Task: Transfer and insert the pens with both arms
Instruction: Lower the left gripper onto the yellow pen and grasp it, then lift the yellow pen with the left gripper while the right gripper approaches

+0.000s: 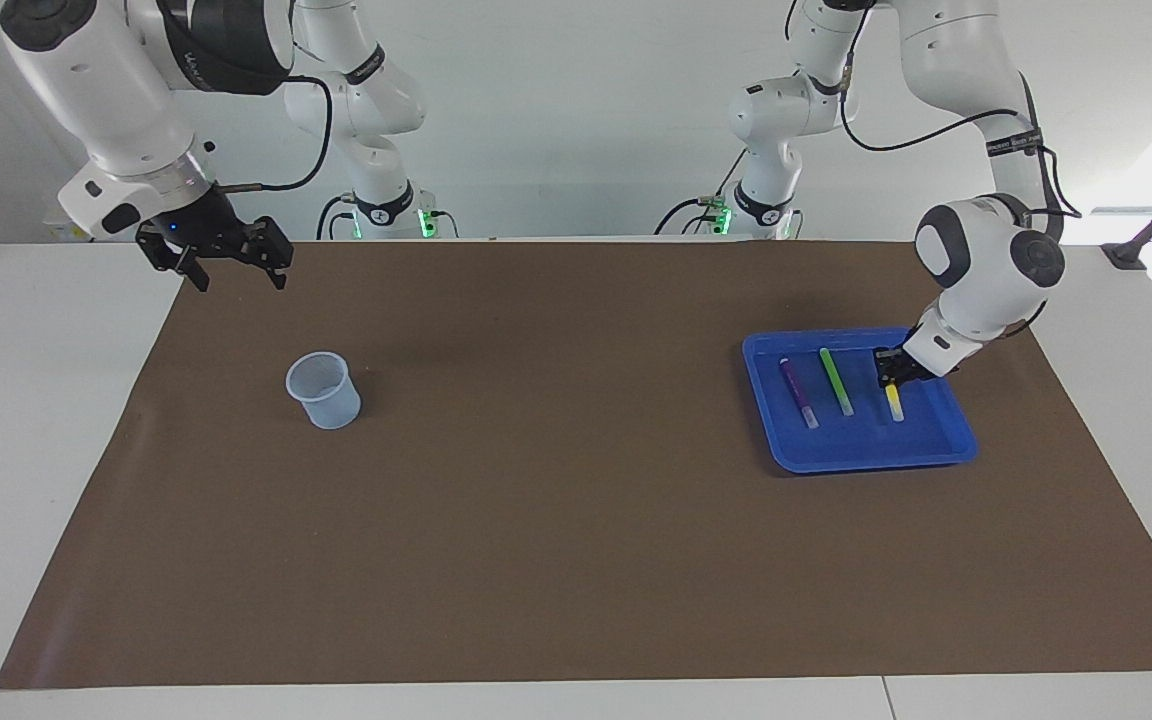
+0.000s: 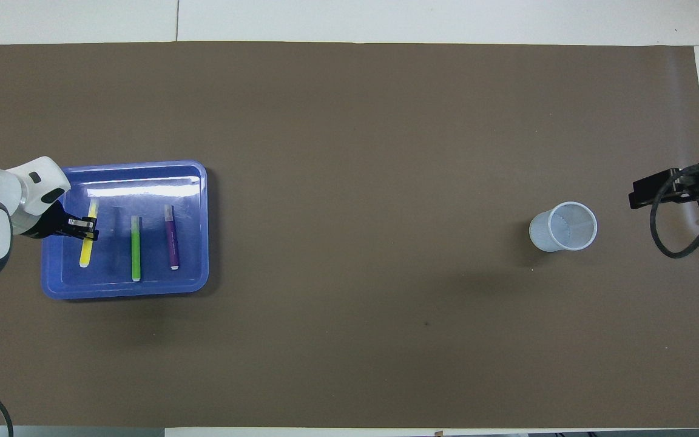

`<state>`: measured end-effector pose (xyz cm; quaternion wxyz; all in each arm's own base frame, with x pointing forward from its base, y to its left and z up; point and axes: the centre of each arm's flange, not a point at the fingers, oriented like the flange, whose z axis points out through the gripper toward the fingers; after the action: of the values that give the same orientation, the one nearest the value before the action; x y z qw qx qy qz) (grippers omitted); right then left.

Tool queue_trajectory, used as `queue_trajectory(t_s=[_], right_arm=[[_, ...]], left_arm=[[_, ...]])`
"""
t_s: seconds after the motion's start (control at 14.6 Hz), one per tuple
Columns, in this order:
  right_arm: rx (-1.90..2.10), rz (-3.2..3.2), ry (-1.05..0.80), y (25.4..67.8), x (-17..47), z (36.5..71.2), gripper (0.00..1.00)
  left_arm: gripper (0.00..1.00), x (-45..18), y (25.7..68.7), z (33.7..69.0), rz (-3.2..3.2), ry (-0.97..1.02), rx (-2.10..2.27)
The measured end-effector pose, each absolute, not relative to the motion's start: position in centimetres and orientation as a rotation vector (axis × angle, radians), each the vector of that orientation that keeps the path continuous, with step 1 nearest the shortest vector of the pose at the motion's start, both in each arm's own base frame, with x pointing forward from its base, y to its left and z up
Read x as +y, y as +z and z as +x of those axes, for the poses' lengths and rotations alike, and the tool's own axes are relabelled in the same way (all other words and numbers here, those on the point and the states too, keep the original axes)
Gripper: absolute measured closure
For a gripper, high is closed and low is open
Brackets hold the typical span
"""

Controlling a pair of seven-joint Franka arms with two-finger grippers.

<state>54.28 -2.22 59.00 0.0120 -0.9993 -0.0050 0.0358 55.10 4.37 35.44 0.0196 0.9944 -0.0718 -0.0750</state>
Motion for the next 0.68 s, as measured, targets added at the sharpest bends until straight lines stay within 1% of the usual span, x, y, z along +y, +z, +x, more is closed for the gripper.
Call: queue_trajectory(t_s=[0.27, 0.41, 0.55, 0.68], right_arm=[[-0.001, -2.988, 0.063, 59.3, -0.8, 54.6, 0.0], [0.037, -2.909, 0.035, 59.6, -0.1, 54.8, 0.0], [0.106, -2.83, 0.012, 59.9, 0.8, 55.1, 0.0], [0.147, -2.763, 0.006, 60.1, 2.2, 55.3, 0.0]], left_arm=[[0.83, -0.1, 41.3, 56.5, 3.084, -0.366, -0.101], [0.83, -3.1, 45.1, 56.8, 3.036, -0.418, 0.139], [0.83, -7.3, 48.4, 56.9, 2.94, -0.434, 0.451], [0.83, -11.7, 51.0, 56.1, 2.822, -0.451, 0.708]])
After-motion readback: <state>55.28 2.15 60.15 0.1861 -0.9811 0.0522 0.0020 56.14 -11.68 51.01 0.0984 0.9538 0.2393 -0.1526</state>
